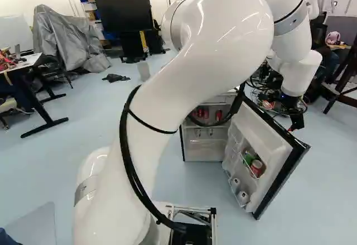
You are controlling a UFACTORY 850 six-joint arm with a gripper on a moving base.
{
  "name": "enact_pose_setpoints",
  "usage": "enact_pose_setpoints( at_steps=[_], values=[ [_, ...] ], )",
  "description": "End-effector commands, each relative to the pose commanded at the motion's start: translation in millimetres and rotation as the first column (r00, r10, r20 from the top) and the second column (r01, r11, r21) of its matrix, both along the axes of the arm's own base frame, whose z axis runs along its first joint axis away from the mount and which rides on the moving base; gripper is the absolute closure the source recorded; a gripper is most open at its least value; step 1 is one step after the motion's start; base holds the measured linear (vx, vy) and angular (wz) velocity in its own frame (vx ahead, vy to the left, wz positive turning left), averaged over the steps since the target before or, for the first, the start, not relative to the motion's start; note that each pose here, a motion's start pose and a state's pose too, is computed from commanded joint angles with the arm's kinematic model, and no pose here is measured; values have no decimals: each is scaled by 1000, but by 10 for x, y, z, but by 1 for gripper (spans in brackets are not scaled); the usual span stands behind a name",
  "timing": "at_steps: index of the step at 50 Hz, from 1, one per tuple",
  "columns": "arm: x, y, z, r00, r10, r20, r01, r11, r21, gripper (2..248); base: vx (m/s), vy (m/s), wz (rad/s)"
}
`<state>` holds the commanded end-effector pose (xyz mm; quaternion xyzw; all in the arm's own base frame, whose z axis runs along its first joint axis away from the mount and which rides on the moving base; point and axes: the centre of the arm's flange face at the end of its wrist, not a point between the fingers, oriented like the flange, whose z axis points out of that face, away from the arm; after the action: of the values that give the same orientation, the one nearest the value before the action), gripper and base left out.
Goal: Grab a drink from the fridge
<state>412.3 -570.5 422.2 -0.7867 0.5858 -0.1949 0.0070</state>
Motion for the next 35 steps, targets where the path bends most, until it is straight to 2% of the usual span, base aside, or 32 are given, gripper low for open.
enact_pose_setpoints(
  at_steps=[35],
  values=[
    [-53,155,10,1000,7,-10,-6,1000,15,3,0,0,0]
  ],
)
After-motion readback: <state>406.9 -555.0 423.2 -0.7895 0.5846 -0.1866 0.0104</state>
